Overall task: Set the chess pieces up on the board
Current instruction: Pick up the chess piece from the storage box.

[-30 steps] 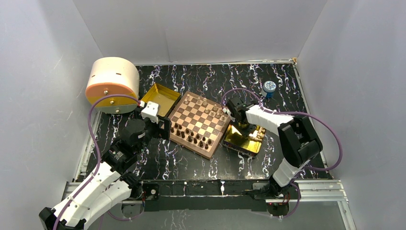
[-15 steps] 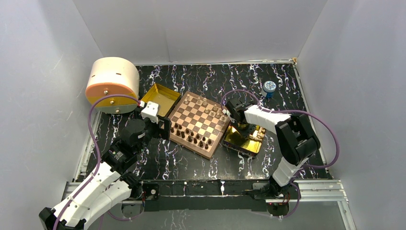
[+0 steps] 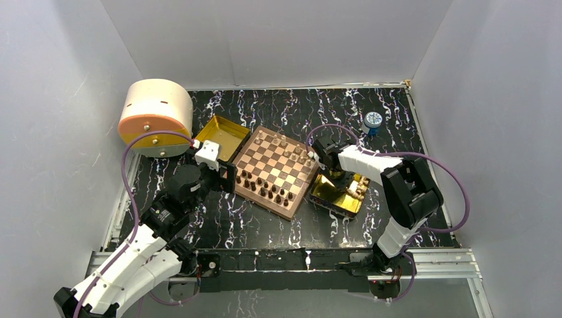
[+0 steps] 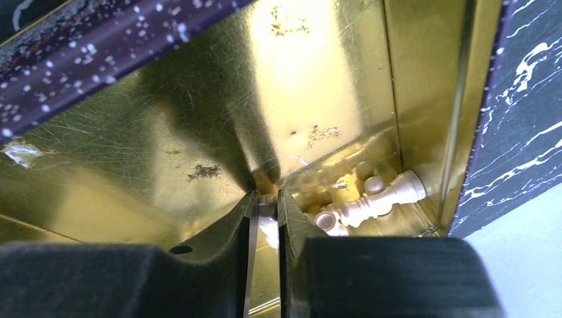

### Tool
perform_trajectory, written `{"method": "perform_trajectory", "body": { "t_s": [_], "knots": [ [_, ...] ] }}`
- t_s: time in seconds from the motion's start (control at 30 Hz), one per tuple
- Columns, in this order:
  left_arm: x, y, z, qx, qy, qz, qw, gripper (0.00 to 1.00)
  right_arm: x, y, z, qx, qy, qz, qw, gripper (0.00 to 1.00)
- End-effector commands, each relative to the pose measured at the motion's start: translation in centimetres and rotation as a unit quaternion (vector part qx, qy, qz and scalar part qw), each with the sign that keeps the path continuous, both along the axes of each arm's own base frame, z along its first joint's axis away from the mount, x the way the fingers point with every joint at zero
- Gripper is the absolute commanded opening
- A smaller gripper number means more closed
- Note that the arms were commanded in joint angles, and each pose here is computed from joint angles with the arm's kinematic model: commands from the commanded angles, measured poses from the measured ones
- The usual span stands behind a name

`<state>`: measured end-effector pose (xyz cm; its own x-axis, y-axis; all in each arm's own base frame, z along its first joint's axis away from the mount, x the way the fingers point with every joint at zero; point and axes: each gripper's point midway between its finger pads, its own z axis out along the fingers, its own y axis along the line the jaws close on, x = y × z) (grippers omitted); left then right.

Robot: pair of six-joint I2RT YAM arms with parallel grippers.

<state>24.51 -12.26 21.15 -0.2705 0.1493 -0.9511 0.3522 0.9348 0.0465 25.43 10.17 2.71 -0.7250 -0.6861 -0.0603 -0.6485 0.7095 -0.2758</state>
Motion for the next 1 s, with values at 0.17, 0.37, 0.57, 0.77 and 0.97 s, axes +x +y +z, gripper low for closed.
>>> {"method": "perform_trajectory", "body": {
  "t_s": [0.17, 0.37, 0.57, 0.77, 0.97],
  "knots": [
    [0.1, 0.2, 0.5, -0.002, -0.011, 0.005, 1.0, 0.91, 1.5, -0.1, 3.5, -0.007, -0.041, -0.018, 0.999, 0.17],
    [0.2, 0.2, 0.4, -0.004, -0.01, 0.007, 1.0, 0.91, 2.8, 0.9, 6.9, 0.029, -0.088, -0.026, 0.995, 0.14],
    [0.3, -0.3, 0.5, -0.031, -0.002, 0.01, 0.999, 0.9, 4.1, 2.8, 10.9, 0.093, -0.133, -0.043, 0.986, 0.13],
    [0.1, -2.8, 2.0, -0.116, 0.033, -0.006, 0.993, 0.86, 5.4, 6.1, 16.2, 0.202, -0.179, -0.065, 0.961, 0.13],
    [-0.4, -7.2, 4.2, -0.22, 0.073, -0.068, 0.97, 0.77, 5.3, 11.1, 21.0, 0.365, -0.196, -0.069, 0.907, 0.11]
  ]
}}
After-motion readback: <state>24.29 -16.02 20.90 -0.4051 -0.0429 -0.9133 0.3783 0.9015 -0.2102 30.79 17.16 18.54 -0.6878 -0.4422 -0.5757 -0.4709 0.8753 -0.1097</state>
